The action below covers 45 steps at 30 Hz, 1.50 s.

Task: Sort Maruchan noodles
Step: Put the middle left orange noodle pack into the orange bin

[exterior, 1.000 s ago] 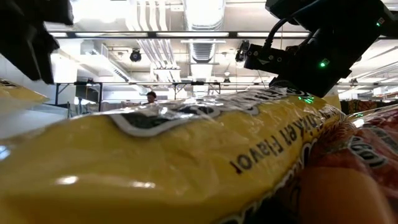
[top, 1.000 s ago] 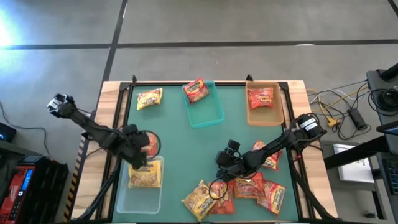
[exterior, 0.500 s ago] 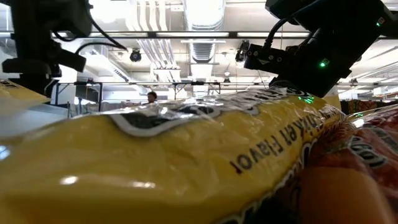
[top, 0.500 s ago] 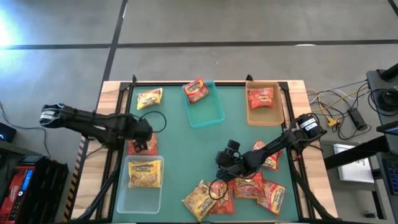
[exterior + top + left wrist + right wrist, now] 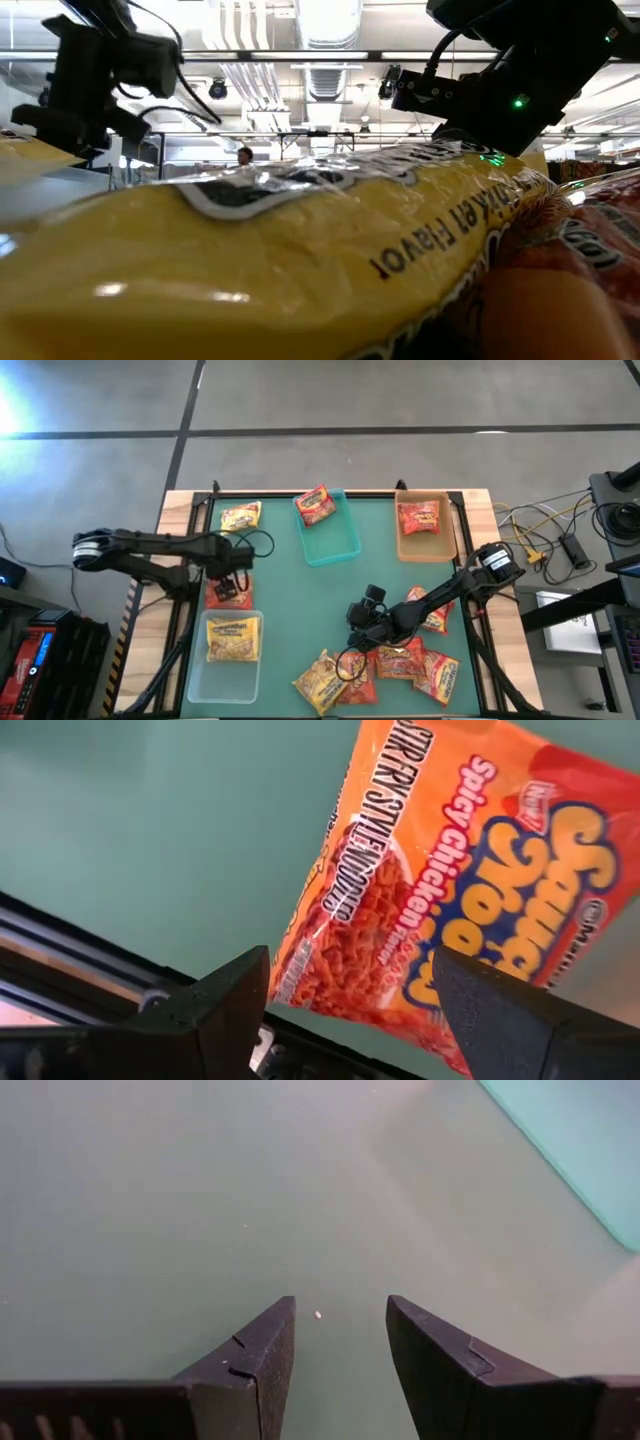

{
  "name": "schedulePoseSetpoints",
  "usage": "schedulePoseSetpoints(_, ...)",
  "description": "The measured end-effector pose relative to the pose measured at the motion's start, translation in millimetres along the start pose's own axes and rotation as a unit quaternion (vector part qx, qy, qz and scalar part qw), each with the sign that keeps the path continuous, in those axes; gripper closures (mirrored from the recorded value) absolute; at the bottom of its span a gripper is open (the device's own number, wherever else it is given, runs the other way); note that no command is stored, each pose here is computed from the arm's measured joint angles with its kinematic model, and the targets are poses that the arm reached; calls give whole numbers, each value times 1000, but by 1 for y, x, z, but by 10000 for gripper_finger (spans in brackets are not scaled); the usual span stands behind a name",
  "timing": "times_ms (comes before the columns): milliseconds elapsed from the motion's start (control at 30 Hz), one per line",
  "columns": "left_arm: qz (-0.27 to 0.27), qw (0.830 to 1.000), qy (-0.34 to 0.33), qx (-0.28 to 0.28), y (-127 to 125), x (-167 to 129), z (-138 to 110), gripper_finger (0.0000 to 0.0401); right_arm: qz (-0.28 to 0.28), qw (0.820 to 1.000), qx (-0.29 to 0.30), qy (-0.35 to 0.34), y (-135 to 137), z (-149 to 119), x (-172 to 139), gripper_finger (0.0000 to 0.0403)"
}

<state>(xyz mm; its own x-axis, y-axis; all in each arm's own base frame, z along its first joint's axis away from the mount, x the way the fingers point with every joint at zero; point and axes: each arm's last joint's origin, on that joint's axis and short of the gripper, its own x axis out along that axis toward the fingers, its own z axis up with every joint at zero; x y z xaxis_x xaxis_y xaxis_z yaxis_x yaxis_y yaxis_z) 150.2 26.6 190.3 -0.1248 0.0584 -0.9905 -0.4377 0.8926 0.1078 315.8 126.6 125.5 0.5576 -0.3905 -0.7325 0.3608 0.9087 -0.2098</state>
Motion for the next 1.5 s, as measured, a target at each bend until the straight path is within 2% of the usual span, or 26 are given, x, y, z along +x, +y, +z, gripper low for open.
schedulePoseSetpoints(300,4,998,50,35,-5,20,17,139,1,998,-66,-1,0,0,0,252)
schedulePoseSetpoints(433,-9,998,54,45,-8,22,23,139,2,998,-67,-4,1,1,0,252)
schedulePoseSetpoints(733,-61,996,-53,48,-20,13,60,139,3,998,-66,-5,1,1,0,252)
schedulePoseSetpoints(967,-124,977,-159,66,-37,5,106,139,3,998,-65,-6,1,1,0,252)
schedulePoseSetpoints(1133,-140,968,-185,94,-52,-3,129,139,4,998,-65,-6,1,1,0,252)
schedulePoseSetpoints(1267,-126,971,-180,99,-60,-15,123,138,4,998,-65,-6,1,1,0,252)
schedulePoseSetpoints(1400,-104,973,-197,65,-65,-29,107,138,4,998,-64,-7,1,1,0,252)
schedulePoseSetpoints(1500,-88,976,-198,20,-67,-26,95,138,5,998,-63,-8,1,2,0,252)
